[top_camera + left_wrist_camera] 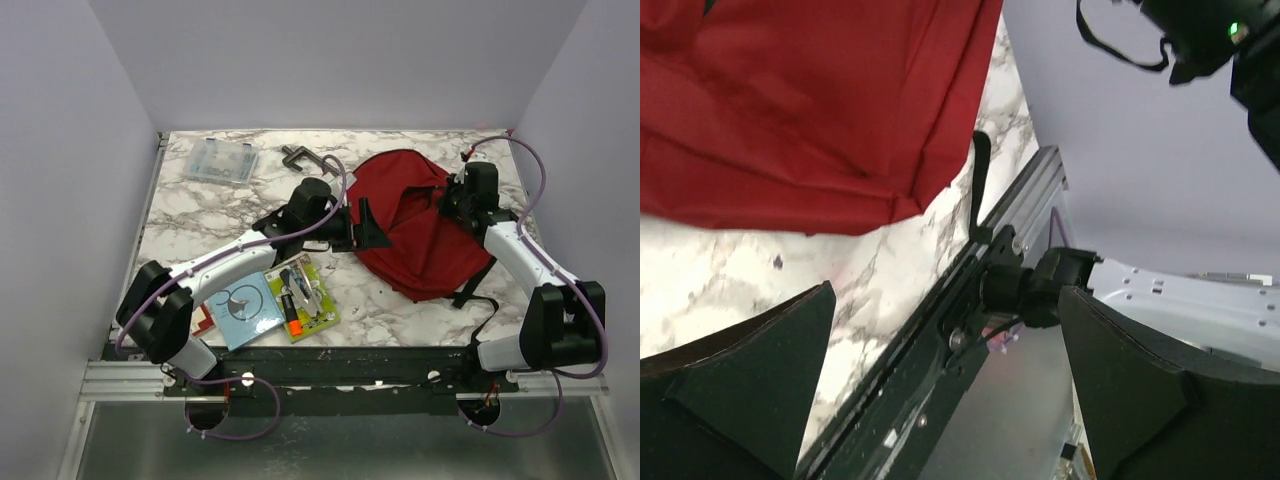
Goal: Pack the student bag
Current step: Unzip the student bag at the center of the board, then pick up the stationery from the center of the board, then place the stationery in the student bag.
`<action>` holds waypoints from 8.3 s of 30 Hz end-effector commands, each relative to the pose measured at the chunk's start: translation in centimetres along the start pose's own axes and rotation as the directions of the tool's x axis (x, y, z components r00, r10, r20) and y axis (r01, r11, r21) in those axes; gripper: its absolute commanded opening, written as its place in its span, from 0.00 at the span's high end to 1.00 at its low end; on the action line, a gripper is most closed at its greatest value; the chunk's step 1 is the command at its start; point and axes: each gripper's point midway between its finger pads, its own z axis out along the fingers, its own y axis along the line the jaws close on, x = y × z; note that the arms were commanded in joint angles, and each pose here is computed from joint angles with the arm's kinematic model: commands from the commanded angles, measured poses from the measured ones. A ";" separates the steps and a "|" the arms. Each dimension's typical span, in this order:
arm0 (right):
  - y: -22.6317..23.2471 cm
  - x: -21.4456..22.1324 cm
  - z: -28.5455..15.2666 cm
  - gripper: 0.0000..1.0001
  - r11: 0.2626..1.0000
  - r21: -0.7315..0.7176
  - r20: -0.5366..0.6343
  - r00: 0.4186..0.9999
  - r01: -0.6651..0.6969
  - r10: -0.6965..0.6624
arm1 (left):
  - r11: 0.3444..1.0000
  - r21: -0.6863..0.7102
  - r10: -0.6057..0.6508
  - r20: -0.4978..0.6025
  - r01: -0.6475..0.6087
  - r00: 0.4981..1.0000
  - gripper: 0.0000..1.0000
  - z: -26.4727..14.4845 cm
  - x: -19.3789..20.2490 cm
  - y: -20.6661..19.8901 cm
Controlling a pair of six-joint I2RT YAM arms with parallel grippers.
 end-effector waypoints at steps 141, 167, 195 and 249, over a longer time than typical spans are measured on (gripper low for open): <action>6.0 5.0 -3.4 0.99 0.999 -0.013 0.092 0.995 0.046 -0.044 | 0.743 -0.610 -0.177 0.218 0.276 0.960 0.28 -13.1 10.7 15.1; 7.1 6.3 -3.0 0.99 0.995 -0.089 0.071 0.997 0.043 -0.037 | 0.600 -0.750 -0.281 0.128 0.278 0.951 0.43 -12.6 15.9 16.2; 7.8 5.9 -4.2 0.99 0.989 -0.142 0.088 0.996 0.040 -0.027 | 0.493 -0.823 -0.281 0.157 0.283 0.947 0.70 -12.1 16.3 17.4; 9.8 2.9 -7.8 0.99 0.953 -0.293 0.240 0.971 0.079 -0.007 | 0.900 -0.346 0.113 -0.398 -0.263 0.910 0.85 7.8 0.7 7.2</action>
